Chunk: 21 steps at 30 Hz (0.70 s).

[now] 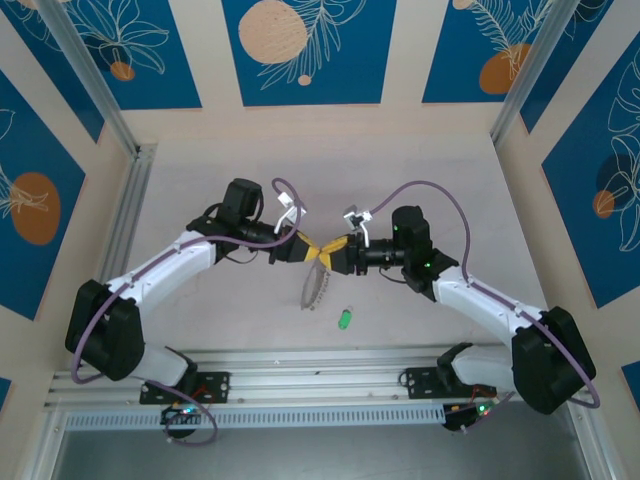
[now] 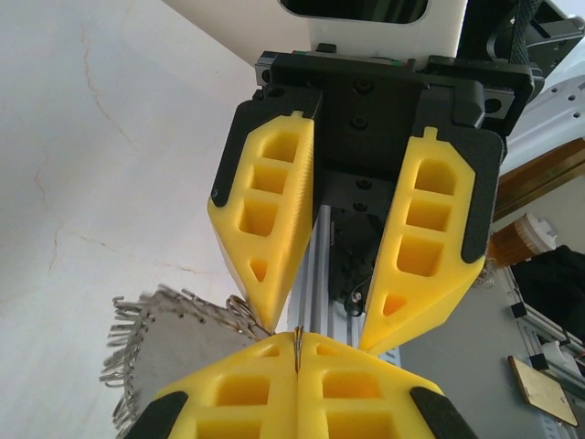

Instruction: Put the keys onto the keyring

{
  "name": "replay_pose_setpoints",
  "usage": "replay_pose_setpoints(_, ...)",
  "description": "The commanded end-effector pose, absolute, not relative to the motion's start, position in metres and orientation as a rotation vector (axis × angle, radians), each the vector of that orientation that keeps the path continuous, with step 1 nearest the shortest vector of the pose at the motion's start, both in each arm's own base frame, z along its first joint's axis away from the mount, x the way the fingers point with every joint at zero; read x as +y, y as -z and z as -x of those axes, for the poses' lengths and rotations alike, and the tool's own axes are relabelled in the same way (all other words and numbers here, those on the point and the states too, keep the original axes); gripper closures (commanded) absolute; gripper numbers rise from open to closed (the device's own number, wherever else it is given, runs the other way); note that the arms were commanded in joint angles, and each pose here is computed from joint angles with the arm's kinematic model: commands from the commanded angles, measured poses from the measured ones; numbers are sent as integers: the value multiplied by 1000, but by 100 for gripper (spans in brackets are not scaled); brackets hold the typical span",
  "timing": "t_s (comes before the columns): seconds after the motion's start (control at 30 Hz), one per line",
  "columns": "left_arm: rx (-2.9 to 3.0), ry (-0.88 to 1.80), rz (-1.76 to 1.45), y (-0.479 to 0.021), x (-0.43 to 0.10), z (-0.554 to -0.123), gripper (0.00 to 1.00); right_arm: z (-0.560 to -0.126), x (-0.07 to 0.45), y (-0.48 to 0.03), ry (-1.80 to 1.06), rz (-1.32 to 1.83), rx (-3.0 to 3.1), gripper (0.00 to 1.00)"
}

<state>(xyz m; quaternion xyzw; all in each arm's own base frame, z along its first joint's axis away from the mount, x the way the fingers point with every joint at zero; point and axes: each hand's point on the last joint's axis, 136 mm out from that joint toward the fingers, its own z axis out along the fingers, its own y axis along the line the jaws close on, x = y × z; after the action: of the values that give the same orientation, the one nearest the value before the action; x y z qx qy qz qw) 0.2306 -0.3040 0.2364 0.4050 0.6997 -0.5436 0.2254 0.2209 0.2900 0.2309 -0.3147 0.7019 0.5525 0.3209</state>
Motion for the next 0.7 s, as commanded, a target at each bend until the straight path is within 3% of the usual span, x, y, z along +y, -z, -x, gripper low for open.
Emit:
replay_pose_setpoints(0.0, 1845, 1539, -1144, -252, -302, -224, 100, -218, 298, -242, -1475, 866, 1804, 69)
replay_pose_setpoints(0.23, 1849, 1551, -1143, -250, -302, -221, 100, -220, 301, -242, -1485, 855, 1808, 76)
replay_pose_setpoints(0.3, 1846, 1552, -1145, -250, -302, -221, 100, -222, 301, -241, -1490, 844, 1812, 81)
replay_pose_setpoints(0.43, 1842, 1559, -1147, -251, -302, -220, 100, -229, 300, -238, -1479, 809, 1838, 100)
replay_pose_setpoints(0.6, 1838, 1573, -1139, -254, -302, -220, 100, -233, 296, -239, -1476, 772, 1838, 100)
replay_pose_setpoints(0.63, 1830, 1579, -1132, -256, -302, -220, 95, -233, 294, -241, -1475, 768, 1831, 100)
replay_pose_setpoints(0.67, 1822, 1590, -1122, -259, -302, -221, 84, -232, 294, -242, -1472, 769, 1820, 100)
